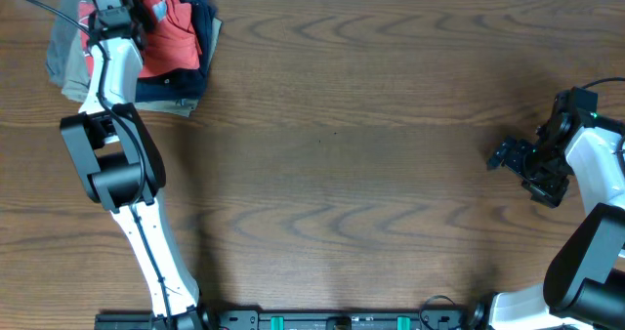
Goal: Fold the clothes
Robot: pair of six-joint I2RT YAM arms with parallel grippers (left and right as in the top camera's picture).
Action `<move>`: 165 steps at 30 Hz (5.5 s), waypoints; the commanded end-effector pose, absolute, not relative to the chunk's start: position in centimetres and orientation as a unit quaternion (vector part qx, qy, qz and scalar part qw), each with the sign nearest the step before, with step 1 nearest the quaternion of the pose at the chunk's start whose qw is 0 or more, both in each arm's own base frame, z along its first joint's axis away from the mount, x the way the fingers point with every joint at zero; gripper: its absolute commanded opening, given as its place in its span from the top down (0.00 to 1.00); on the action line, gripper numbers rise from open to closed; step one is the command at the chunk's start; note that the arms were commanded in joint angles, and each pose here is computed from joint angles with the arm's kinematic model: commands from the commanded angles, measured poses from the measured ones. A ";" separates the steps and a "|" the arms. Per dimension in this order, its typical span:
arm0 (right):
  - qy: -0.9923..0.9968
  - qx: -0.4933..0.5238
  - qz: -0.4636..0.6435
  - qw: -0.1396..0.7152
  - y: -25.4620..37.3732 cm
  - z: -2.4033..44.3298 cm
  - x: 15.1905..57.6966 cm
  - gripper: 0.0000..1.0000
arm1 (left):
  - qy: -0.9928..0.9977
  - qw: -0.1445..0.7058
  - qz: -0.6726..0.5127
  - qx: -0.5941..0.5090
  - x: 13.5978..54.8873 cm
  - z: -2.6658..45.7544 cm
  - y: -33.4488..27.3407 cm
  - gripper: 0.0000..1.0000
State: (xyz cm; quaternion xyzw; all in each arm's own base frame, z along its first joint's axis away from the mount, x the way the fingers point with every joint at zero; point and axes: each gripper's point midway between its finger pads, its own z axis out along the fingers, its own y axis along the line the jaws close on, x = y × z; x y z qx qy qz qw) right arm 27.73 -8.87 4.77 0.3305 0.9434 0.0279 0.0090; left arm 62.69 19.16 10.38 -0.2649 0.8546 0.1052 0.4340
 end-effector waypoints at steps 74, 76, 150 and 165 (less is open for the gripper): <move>0.944 0.328 0.028 0.015 -9.1 5.1 28.1 0.01 | 0.933 0.326 -0.070 -0.134 20.5 30.1 -0.4 0.02; 0.944 0.328 0.028 0.016 -9.1 5.1 28.1 0.01 | 0.933 0.315 -0.091 -0.145 17.9 28.2 -1.1 0.02; 0.944 0.328 0.028 0.016 -9.1 5.1 28.1 0.01 | 0.755 0.654 -0.005 -0.043 24.4 13.9 1.4 0.02; 0.944 0.328 0.028 0.016 -9.1 5.1 28.1 0.01 | 0.756 0.653 -0.005 -0.043 24.4 13.8 1.4 0.02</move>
